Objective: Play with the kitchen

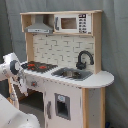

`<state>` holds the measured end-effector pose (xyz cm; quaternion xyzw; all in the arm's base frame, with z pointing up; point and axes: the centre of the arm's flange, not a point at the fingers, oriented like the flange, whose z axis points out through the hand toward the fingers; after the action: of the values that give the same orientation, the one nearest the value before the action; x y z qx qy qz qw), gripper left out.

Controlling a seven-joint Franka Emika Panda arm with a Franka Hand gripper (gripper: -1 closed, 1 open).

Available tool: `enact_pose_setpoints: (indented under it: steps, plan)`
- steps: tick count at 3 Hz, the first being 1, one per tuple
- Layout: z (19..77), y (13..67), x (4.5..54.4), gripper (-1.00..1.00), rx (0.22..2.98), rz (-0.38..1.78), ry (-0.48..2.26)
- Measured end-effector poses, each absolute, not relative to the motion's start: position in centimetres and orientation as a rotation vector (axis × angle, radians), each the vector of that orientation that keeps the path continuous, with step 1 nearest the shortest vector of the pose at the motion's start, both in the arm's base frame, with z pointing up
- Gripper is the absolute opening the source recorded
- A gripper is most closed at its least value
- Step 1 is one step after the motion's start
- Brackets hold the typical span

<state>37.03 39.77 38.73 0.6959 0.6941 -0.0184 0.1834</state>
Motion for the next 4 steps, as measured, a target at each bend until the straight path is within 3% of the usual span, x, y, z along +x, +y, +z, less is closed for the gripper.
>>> enact_pose_setpoints:
  steps: [1,4]
  plan:
    - [38.5,39.8,37.1,-1.0,1.958,-0.054,1.963]
    - [33.9,41.4,38.0,-1.0,1.848,-0.039,2.101]
